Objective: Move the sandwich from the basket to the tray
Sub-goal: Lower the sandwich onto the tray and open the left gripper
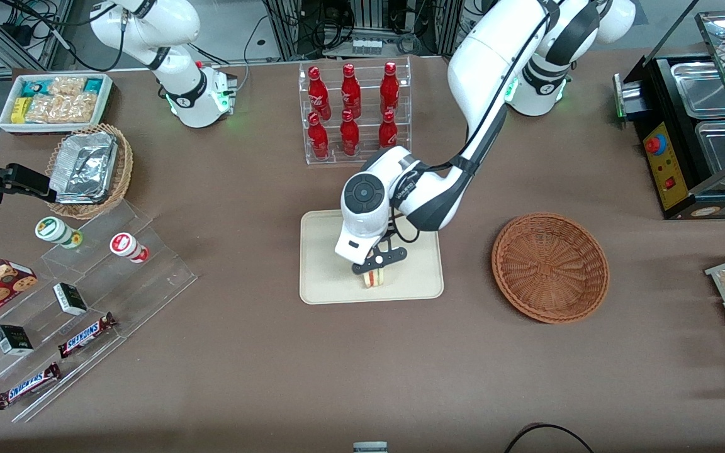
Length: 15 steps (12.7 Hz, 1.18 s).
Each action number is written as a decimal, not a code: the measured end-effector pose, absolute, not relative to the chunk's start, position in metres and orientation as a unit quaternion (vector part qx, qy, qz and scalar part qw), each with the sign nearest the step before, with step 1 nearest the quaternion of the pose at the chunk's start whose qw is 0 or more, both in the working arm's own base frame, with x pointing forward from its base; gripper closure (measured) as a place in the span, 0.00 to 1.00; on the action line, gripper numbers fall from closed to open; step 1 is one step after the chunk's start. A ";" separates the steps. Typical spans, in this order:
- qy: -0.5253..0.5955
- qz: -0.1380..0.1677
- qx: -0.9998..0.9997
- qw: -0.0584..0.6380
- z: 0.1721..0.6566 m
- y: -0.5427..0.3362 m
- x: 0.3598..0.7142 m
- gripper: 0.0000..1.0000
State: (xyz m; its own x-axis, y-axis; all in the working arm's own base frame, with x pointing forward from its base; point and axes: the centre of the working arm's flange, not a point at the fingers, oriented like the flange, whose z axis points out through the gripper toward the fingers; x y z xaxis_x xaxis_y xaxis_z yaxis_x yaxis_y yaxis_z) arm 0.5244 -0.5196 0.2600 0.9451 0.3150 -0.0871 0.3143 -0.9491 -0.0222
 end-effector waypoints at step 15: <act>-0.207 0.032 -0.978 -0.007 0.276 -0.526 0.529 0.11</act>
State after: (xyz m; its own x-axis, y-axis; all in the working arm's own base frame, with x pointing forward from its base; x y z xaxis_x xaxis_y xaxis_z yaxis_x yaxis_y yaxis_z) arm 0.5291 -0.5265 0.2761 0.9125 0.4038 -0.0647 0.4047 -0.9145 -0.0004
